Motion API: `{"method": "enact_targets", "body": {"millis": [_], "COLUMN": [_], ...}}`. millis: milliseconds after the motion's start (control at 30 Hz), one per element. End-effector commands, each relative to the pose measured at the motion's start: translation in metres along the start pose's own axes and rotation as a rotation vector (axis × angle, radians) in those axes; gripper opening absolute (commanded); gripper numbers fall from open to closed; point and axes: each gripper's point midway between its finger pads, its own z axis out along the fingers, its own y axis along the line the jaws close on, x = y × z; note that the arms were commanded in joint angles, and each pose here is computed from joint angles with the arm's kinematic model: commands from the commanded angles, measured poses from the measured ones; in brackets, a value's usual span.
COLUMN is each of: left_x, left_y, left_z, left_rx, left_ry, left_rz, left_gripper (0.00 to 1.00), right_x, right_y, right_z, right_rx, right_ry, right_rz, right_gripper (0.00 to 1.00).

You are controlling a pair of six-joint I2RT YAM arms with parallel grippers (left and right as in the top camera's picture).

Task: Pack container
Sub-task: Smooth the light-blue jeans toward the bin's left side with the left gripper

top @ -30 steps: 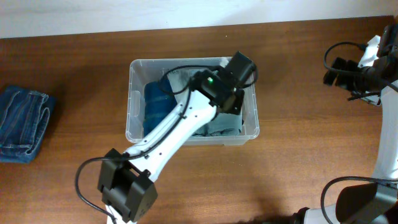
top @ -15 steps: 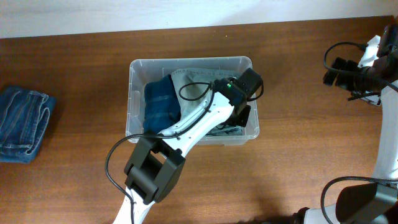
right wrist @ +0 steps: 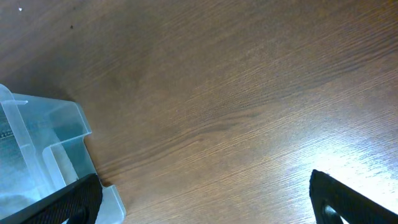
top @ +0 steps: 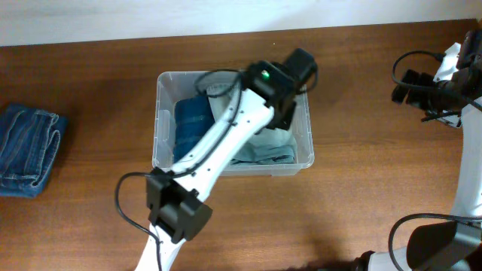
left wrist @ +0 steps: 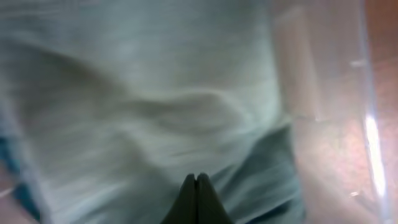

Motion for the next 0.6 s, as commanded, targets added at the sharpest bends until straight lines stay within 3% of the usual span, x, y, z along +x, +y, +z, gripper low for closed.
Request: {"method": "enact_targets", "body": {"millis": [0,200,567], "left_x": [0.0,0.02,0.055], "left_y": [0.026,0.055,0.064], "left_z": [-0.005,0.006,0.043], "left_rx": [-0.056,-0.11,-0.168], "left_ry": [0.015,0.124,0.273], "left_rz": [-0.019,-0.079,-0.065], "left_gripper": [0.01,0.01,0.01], "right_x": [-0.002,-0.002,-0.002], "right_y": [0.0,0.0,0.0], "right_z": [-0.004,-0.004,-0.005], "right_rx": [0.001,0.001,0.001], "right_ry": [-0.013,-0.014,-0.014], "right_rz": [0.0,0.0,0.0], "right_gripper": [0.99,0.99,0.99]}}
